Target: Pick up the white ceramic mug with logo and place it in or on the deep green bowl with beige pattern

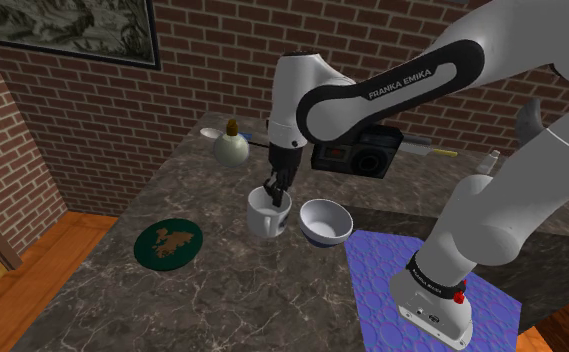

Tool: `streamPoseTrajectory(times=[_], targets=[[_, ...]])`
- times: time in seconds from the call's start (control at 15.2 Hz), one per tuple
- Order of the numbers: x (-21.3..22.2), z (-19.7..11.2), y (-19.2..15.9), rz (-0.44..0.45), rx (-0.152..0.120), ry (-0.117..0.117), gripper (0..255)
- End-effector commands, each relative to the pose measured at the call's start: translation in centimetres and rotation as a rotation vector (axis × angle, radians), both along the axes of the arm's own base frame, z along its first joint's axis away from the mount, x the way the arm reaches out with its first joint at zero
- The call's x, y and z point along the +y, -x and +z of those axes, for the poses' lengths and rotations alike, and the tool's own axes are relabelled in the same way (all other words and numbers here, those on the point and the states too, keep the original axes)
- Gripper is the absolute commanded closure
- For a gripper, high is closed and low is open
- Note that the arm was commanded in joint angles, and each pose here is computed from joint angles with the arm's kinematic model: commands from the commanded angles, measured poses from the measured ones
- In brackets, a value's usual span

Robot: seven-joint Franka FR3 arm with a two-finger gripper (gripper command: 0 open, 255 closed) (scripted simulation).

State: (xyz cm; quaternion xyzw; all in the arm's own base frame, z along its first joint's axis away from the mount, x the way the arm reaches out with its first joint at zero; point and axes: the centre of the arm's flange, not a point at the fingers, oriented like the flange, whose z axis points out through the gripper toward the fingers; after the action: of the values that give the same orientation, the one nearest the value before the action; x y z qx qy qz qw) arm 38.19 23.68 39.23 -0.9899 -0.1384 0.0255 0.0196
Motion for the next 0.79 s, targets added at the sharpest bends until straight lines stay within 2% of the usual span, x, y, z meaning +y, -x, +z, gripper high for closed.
streamPoseTrajectory(times=[0.0, 0.73], targets=[[0.0, 1.1, 0.0, 0.000, 0.000, 0.000, 255], [0.0, 6.4, 0.0, 0.000, 0.000, 0.000, 255]])
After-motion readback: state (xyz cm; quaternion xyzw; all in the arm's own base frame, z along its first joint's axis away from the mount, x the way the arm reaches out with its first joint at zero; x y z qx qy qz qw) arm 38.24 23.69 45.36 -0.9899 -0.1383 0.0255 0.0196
